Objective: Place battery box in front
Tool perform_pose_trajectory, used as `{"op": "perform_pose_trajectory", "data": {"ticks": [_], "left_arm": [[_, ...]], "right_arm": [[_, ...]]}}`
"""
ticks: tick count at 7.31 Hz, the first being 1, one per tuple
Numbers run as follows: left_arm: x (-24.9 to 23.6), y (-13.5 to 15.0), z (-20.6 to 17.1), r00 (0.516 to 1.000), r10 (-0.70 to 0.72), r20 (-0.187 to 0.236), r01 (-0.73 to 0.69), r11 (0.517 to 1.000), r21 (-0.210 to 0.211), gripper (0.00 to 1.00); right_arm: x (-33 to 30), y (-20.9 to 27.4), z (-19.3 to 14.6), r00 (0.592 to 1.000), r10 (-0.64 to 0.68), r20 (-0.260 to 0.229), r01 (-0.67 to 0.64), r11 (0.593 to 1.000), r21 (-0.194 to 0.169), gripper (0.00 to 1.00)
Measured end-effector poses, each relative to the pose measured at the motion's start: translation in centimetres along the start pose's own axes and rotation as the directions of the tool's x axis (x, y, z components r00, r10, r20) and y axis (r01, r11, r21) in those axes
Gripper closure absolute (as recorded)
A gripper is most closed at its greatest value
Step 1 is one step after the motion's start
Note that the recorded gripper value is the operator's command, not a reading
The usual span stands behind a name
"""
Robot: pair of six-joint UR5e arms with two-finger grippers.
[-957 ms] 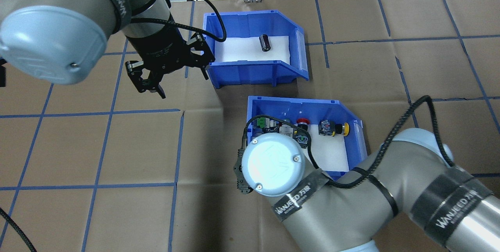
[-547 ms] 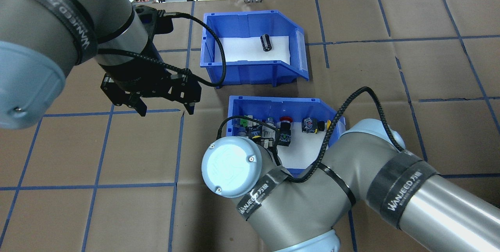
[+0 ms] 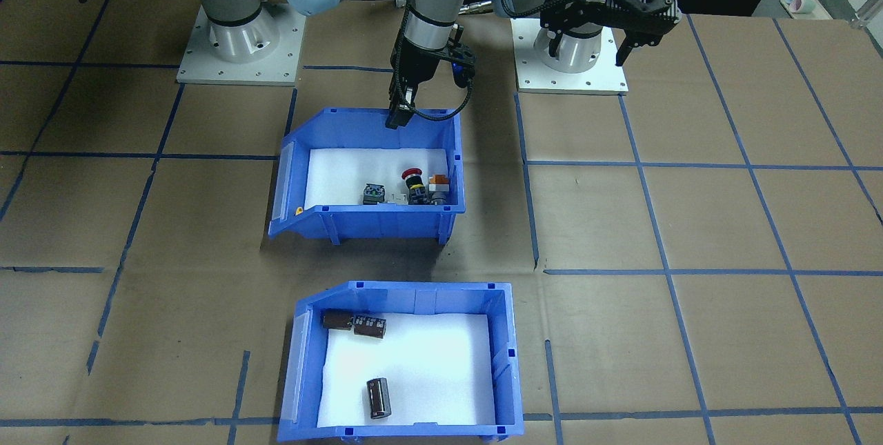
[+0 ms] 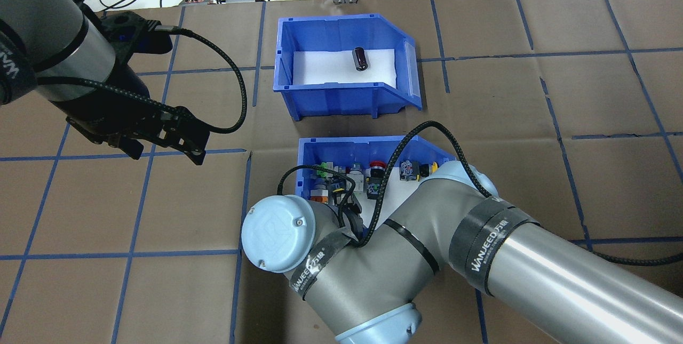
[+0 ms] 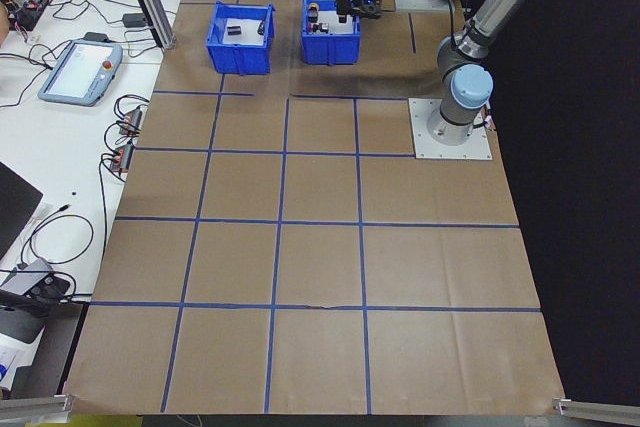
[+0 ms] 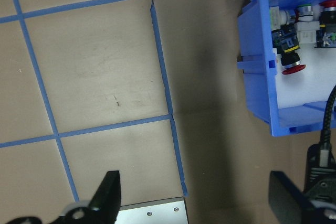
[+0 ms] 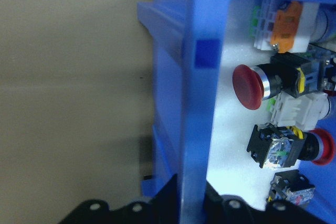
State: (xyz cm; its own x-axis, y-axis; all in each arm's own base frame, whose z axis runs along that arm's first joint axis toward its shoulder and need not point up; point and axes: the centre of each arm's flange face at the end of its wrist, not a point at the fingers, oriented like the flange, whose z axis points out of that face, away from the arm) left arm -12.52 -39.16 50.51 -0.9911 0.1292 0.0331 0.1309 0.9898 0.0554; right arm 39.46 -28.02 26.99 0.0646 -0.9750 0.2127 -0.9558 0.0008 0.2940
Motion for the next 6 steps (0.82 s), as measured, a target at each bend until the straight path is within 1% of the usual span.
{"op": "perform_pose_trajectory", "data": {"ticks": [1, 2, 3, 4, 5, 6], "left_arm": [[-0.4, -0.1, 0.1, 0.999, -0.026, 0.038, 0.027, 1.0, -0.005, 0.0], [-0.8, -0.1, 0.2, 0.997, -0.044, 0.071, 0.045, 0.999, -0.01, 0.0], [-0.9, -0.1, 0.2, 0.995, -0.052, 0.082, 0.053, 0.999, -0.011, 0.0], [-0.9, -0.1, 0.2, 0.995, -0.051, 0.084, 0.052, 0.999, -0.009, 0.0], [-1.0, -0.3, 0.1, 0.995, -0.046, 0.086, 0.046, 0.999, 0.002, 0.0], [-1.0, -0.8, 0.0, 0.995, -0.037, 0.088, 0.034, 0.999, 0.028, 0.0]], "right_arm": [[-0.1, 0.1, 0.3, 1.0, -0.009, -0.012, 0.009, 1.0, 0.006, 0.01], [0.1, 0.2, 0.3, 1.0, 0.002, -0.031, -0.001, 1.0, 0.022, 0.0], [0.6, 0.5, -0.5, 0.998, 0.023, -0.053, -0.021, 0.999, 0.044, 0.0], [1.4, 1.2, -2.0, 0.996, 0.05, -0.079, -0.044, 0.997, 0.069, 0.0], [2.1, 2.4, -4.0, 0.991, 0.08, -0.104, -0.07, 0.993, 0.094, 0.0], [2.8, 4.6, -5.8, 0.986, 0.12, -0.116, -0.107, 0.988, 0.11, 0.0]]}}
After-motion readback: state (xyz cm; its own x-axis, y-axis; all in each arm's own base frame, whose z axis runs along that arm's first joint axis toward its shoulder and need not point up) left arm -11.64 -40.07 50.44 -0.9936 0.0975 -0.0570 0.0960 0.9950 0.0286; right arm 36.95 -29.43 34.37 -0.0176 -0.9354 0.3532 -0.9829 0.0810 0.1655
